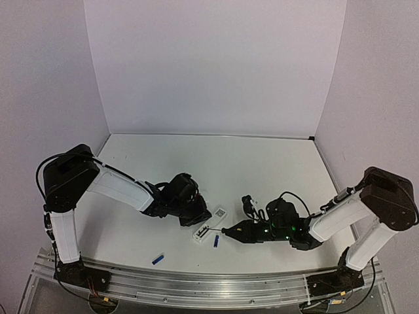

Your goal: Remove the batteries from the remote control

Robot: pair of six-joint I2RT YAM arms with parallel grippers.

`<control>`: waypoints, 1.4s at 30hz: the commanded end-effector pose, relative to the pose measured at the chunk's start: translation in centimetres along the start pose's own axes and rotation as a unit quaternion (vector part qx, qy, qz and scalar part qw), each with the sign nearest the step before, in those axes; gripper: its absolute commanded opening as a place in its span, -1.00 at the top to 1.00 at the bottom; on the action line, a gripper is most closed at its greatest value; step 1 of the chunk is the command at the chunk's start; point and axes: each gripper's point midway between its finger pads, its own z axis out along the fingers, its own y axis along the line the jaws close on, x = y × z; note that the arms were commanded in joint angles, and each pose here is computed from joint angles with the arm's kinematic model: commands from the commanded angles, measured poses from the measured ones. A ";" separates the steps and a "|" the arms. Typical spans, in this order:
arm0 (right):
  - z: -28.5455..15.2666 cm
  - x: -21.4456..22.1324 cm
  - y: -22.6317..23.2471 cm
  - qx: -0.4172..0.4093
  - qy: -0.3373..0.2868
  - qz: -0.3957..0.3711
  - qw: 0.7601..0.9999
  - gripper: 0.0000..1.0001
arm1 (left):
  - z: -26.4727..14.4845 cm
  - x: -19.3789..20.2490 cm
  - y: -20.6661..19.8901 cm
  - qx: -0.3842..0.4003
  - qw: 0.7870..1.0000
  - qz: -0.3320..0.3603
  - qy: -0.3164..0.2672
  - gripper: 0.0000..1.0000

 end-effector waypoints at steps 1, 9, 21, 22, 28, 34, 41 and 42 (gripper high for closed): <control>-0.1 -0.5 -3.1 0.079 -0.028 0.005 0.996 1.00 | 0.0 7.4 10.9 -0.181 0.976 -0.011 0.118 1.00; -3.6 -4.6 3.1 0.059 -0.042 -0.045 0.996 1.00 | 0.3 5.4 8.4 -0.165 0.982 0.016 0.091 0.91; -14.7 -6.8 -0.4 0.267 -0.094 -0.066 0.957 1.00 | 0.2 2.2 3.1 -0.124 0.988 0.079 0.048 0.38; -15.2 -6.8 -0.8 0.277 -0.099 -0.067 0.953 1.00 | 0.1 1.9 2.6 -0.122 0.988 0.086 0.044 0.30; -17.2 -6.9 -3.5 0.322 -0.129 -0.045 0.937 1.00 | -1.4 0.0 -0.5 -0.105 0.986 0.128 0.008 -0.48; -18.2 -5.6 -9.1 0.384 -0.137 0.034 0.912 0.99 | -2.4 -0.9 -3.3 -0.076 0.976 0.203 -0.001 -0.99; -18.6 -4.2 -11.8 0.402 -0.153 0.061 0.901 0.80 | -0.9 -0.8 -3.3 -0.098 0.952 0.289 0.030 -0.99; -18.4 -3.8 -12.2 0.402 -0.150 0.069 0.900 0.79 | -0.6 -0.6 -3.1 -0.101 0.950 0.292 0.036 -0.99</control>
